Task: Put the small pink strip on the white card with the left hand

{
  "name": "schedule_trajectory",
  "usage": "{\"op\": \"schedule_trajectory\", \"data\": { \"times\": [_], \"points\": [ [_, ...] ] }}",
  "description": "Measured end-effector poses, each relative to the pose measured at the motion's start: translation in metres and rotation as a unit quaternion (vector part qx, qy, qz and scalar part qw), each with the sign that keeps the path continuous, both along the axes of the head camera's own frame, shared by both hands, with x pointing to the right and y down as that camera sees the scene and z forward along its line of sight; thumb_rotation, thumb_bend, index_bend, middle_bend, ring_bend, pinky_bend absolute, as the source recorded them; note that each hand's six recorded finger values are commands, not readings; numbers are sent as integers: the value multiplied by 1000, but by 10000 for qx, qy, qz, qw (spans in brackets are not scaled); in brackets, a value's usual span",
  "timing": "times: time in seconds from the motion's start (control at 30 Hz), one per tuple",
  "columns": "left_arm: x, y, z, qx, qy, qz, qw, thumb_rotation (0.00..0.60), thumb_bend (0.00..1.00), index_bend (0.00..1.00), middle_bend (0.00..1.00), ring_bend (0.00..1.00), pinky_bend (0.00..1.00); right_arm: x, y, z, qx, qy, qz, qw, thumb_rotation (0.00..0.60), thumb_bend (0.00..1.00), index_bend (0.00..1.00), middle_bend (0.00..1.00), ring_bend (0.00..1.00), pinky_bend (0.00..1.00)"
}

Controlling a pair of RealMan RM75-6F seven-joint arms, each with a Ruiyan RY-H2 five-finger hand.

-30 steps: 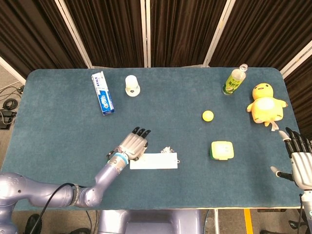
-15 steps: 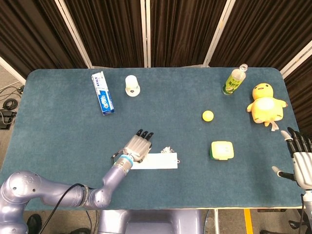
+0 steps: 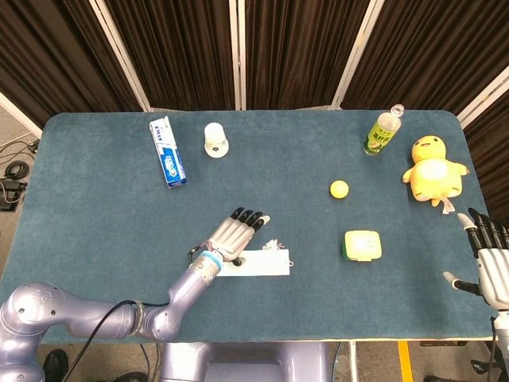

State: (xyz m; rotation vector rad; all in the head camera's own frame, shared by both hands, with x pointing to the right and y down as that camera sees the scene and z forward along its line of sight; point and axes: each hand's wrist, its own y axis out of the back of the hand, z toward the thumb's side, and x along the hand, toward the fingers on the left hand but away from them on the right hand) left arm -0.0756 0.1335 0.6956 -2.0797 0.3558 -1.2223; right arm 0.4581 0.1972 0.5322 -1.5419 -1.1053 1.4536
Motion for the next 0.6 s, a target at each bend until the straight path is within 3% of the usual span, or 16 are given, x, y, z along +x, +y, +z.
{"op": "schedule_trajectory", "data": {
  "times": [0.13,0.3,0.47,0.6],
  "points": [
    [-4,-8,-9,146,255,-119,9995,600,242,0,0,0,0,0,0,1,-9,15,-1,10000,600,0,39,0,0,0],
    [-30,-31,-33,586,449,-348,9967,600,201,0,0,0,0,0,1,1,-23,30,-10,10000,600,0,43,0,0,0],
    [-89,-58,-55,1080,268,-858,9901,600,53,0,0,0,0,-2,2,3,-53,66,-48,10000,600,0,43,0,0,0],
    [-148,-71,-73,1419,-22,-1321,9810,600,8,0,0,0,0,-5,1,6,-75,82,-80,9999,600,0,42,0,0,0]
  ]
}}
